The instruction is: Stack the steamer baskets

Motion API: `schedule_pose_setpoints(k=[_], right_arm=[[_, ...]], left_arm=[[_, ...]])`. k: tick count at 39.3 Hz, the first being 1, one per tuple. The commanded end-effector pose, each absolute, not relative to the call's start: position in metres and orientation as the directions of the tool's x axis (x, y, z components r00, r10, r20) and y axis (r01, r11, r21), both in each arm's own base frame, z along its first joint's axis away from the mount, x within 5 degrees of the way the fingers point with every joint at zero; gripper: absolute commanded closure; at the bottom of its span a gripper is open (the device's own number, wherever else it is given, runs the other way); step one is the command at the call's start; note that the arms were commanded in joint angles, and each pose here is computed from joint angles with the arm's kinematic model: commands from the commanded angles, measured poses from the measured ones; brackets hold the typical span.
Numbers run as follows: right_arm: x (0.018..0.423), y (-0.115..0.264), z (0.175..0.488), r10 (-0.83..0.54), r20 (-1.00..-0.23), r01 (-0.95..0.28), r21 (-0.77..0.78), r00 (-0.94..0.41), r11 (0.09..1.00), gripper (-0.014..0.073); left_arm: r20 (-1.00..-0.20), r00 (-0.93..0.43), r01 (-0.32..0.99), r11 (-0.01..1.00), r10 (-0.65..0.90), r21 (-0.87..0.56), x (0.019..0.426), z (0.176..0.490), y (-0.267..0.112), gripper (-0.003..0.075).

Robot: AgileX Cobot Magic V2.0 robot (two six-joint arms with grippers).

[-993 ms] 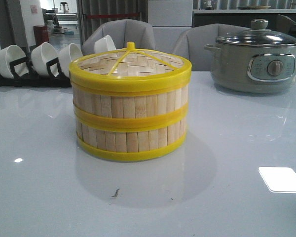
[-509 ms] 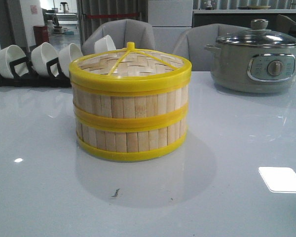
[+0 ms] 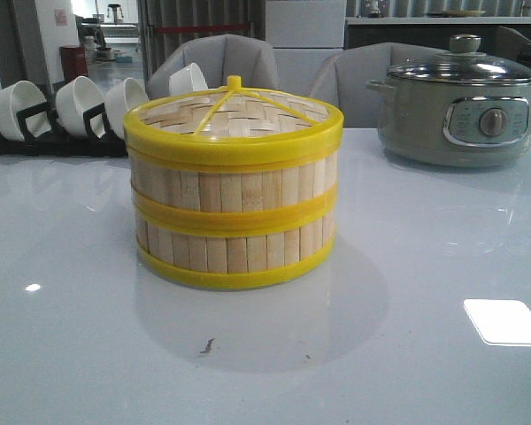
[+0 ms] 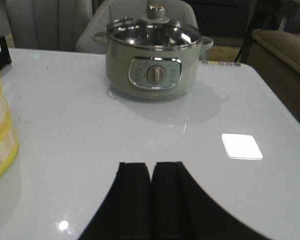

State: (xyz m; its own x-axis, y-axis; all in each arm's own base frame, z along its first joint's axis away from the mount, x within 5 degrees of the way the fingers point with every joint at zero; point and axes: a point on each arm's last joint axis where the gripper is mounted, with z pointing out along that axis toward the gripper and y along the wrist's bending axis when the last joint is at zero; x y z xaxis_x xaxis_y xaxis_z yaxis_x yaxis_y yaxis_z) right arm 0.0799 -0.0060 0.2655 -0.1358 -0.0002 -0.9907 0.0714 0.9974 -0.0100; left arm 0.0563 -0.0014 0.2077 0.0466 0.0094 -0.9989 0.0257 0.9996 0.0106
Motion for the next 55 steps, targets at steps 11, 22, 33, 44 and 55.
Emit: schedule_pose_setpoints(k=[11, 22, 33, 44, 55], right_arm=[[0.061, -0.004, 0.225, 0.005, -1.000, 0.067, 0.007, 0.027, 0.998, 0.0547], [0.054, -0.004, 0.207, 0.019, -0.997, 0.064, 0.024, 0.071, 0.998, 0.0547], [0.054, -0.004, 0.206, 0.020, -0.998, 0.065, 0.024, 0.066, 0.998, 0.0547], [0.054, -0.004, 0.207, 0.033, -0.996, 0.062, 0.038, 0.077, 0.997, 0.0547], [0.054, -0.003, 0.207, 0.029, -0.997, 0.059, 0.033, 0.075, 0.998, 0.0547]], left_arm=[[-0.989, 0.145, 0.027, 1.000, 0.003, 0.007, 0.054, 0.216, -0.002, 0.0635], [-0.989, 0.145, 0.027, 1.000, 0.003, 0.007, 0.054, 0.216, -0.002, 0.0635], [-0.990, 0.143, 0.027, 1.000, 0.003, 0.007, 0.054, 0.216, -0.002, 0.0635], [-0.990, 0.143, 0.027, 1.000, 0.003, 0.007, 0.054, 0.216, -0.002, 0.0635], [-0.990, 0.143, 0.027, 1.000, 0.003, 0.007, 0.054, 0.216, -0.002, 0.0635]])
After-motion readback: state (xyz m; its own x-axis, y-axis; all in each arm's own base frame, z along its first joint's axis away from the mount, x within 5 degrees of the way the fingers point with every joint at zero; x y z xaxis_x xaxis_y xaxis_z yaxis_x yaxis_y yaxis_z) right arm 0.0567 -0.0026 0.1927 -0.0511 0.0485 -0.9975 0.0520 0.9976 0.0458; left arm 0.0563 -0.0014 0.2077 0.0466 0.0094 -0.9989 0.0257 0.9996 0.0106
